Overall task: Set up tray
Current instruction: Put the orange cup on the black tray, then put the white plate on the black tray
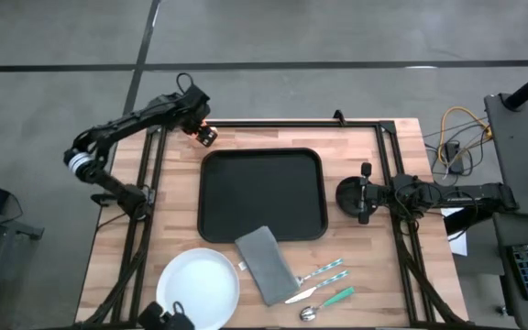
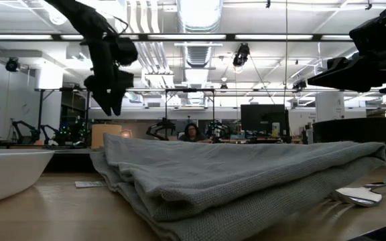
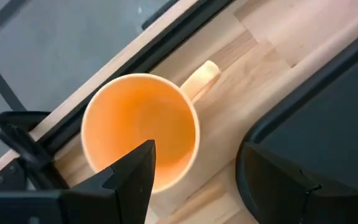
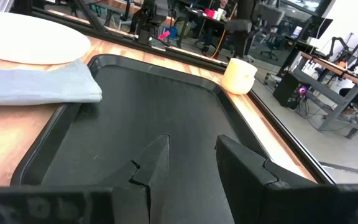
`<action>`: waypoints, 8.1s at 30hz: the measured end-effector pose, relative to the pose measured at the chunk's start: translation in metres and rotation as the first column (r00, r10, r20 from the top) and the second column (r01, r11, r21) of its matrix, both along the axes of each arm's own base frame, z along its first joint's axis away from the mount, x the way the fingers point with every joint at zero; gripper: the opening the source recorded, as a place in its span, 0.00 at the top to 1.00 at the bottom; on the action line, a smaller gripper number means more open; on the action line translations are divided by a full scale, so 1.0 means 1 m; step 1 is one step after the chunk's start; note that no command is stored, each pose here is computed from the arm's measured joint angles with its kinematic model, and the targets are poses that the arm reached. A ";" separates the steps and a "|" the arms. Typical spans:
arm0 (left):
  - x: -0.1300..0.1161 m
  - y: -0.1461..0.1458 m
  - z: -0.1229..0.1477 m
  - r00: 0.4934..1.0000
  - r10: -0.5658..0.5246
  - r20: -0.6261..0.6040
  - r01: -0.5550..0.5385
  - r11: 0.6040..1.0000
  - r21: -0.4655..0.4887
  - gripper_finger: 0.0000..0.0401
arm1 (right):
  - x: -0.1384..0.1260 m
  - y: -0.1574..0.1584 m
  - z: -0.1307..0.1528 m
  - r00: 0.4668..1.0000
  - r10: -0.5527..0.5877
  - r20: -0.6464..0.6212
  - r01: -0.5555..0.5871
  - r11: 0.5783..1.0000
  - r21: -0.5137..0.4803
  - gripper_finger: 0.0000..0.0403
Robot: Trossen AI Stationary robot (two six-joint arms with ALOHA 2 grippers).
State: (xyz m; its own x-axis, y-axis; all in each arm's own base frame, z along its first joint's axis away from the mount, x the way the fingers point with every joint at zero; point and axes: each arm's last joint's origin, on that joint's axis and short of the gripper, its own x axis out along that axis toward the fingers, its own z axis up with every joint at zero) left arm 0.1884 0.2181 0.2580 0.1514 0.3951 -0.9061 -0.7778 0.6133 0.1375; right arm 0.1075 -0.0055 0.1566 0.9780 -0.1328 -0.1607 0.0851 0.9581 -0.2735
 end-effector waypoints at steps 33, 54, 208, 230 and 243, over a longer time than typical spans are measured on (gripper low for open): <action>0.017 0.021 -0.044 0.998 -0.013 -0.063 0.010 0.999 -0.053 0.45 | 0.000 0.000 0.000 1.000 0.000 0.000 0.000 1.000 0.000 0.69; 0.018 0.021 -0.053 0.996 -0.023 -0.082 0.017 0.997 -0.071 0.59 | 0.000 0.000 0.000 1.000 0.000 0.000 0.000 1.000 0.000 0.69; 0.035 -0.197 0.024 0.711 -0.647 0.274 0.650 0.754 0.094 0.63 | 0.000 0.000 0.000 1.000 0.000 -0.001 0.000 1.000 0.000 0.70; 0.046 -0.293 -0.002 0.595 -0.751 0.287 0.793 0.606 -0.061 0.63 | 0.000 0.000 0.000 1.000 0.000 0.000 0.000 1.000 0.000 0.70; 0.056 -0.337 -0.042 0.511 -0.843 0.166 0.859 0.491 -0.147 0.63 | 0.000 0.000 0.000 1.000 0.000 0.000 0.000 1.000 0.000 0.70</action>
